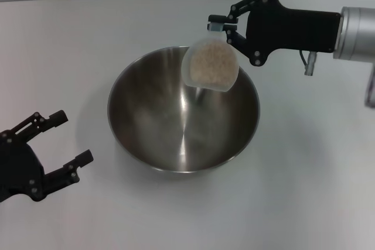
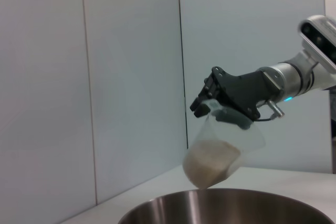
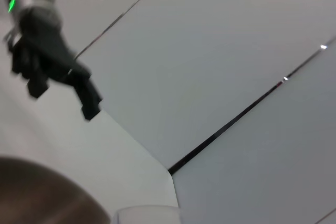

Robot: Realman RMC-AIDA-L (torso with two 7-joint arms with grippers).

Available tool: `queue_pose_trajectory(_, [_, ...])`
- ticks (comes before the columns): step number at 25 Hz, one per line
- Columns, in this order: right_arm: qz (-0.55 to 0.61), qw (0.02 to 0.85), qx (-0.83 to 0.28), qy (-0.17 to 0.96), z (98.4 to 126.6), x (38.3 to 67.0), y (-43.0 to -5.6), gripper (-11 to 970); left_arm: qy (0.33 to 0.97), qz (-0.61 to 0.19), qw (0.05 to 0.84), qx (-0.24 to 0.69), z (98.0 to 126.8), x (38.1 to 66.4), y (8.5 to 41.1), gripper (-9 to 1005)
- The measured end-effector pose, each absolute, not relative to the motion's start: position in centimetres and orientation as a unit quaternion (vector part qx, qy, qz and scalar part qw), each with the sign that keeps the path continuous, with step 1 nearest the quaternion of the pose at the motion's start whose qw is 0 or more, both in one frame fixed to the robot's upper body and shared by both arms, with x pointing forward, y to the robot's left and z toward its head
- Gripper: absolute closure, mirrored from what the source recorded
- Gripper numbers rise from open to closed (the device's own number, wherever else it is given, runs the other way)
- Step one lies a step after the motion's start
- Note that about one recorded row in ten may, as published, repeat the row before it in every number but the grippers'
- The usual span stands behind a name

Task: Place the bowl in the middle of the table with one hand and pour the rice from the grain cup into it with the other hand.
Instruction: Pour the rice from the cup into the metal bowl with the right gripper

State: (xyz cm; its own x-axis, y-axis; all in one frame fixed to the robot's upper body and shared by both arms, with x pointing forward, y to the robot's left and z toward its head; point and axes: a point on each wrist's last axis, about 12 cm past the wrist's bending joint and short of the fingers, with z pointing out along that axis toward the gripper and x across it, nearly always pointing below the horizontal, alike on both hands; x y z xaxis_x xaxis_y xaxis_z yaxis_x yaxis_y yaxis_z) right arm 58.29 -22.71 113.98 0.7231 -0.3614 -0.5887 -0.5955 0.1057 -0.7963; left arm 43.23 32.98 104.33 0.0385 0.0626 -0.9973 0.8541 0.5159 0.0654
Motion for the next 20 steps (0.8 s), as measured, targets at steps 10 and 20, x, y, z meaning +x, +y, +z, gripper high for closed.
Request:
queue_pose_trajectory(10, [-0.057, 0.641, -0.721, 0.256, 114.7, 56.6, -21.3, 947, 0.612, -0.314, 0.628, 0.364, 104.1, 43.3, 32.4, 182])
queue_pose_trajectory(20, [-0.17, 0.641, -0.729, 0.171, 114.4, 56.6, -20.1, 947, 0.609, -0.312, 0.634, 0.36, 104.0, 43.3, 32.0, 181])
